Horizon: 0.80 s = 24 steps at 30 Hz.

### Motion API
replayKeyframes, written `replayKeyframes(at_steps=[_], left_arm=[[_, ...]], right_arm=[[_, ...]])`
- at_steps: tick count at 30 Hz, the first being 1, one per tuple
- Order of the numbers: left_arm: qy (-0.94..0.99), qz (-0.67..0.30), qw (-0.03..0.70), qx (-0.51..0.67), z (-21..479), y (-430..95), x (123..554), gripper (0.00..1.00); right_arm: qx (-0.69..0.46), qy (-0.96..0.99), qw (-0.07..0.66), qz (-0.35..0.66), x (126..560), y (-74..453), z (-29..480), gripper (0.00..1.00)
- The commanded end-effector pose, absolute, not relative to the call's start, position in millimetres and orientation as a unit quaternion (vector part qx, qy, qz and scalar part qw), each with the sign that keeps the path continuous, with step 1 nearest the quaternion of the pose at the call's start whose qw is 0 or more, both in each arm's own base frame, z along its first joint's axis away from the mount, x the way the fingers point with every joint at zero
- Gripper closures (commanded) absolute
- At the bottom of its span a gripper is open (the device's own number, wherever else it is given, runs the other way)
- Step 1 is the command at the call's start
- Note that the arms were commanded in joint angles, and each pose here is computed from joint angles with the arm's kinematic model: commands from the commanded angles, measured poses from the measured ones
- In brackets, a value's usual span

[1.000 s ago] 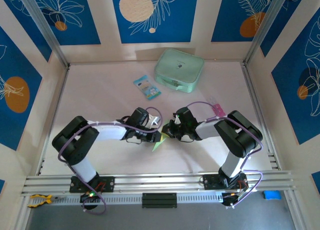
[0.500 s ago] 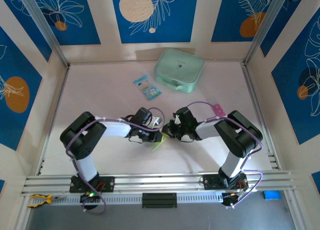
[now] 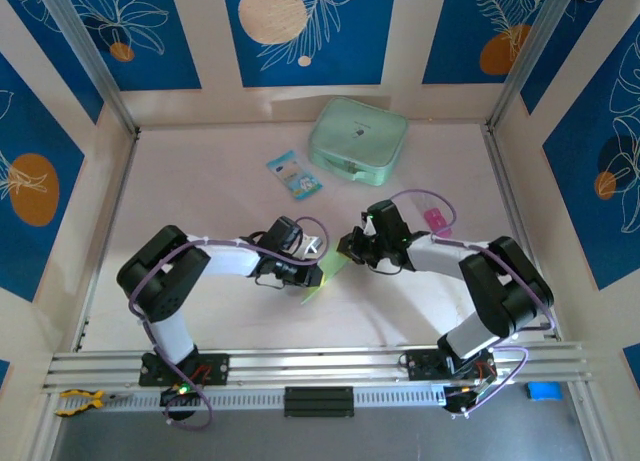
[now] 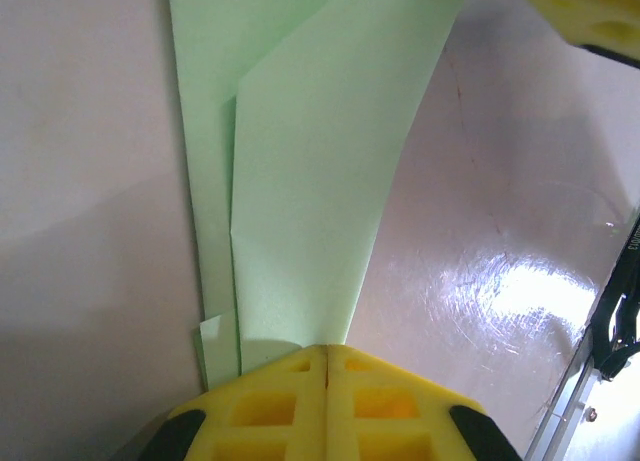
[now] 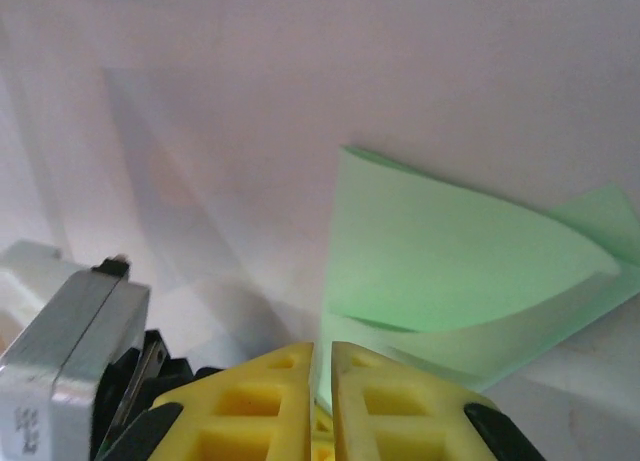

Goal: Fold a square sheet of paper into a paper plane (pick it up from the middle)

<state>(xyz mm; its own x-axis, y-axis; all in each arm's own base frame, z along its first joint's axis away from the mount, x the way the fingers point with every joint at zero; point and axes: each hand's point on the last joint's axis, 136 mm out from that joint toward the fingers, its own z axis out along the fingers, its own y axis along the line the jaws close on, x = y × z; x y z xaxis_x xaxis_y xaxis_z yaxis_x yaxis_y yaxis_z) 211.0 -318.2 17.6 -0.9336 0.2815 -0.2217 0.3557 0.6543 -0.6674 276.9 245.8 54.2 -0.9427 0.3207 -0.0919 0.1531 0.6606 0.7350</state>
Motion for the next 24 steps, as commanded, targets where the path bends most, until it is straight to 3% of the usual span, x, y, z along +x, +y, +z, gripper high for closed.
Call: replayKeyframes(at_steps=[1, 11, 16, 24], left_arm=[[0.941, -0.300, -0.028, 0.154, -25, -278, 178, 1.00], [0.943, -0.297, -0.025, 0.147, -26, -275, 180, 1.00], [0.944, -0.297, -0.023, 0.145, -25, -274, 180, 1.00], [0.943, -0.298, -0.031, 0.145, -28, -274, 178, 1.00]], right_arm=[[0.099, 0.907, 0.088, 0.400, 257, 250, 47, 0.86], [0.058, 0.914, 0.060, 0.396, 249, 283, 29, 0.88], [0.091, 0.932, 0.045, 0.349, 248, 262, 0, 0.89], [0.127, 0.918, 0.052, 0.371, 267, 237, -2, 0.88]])
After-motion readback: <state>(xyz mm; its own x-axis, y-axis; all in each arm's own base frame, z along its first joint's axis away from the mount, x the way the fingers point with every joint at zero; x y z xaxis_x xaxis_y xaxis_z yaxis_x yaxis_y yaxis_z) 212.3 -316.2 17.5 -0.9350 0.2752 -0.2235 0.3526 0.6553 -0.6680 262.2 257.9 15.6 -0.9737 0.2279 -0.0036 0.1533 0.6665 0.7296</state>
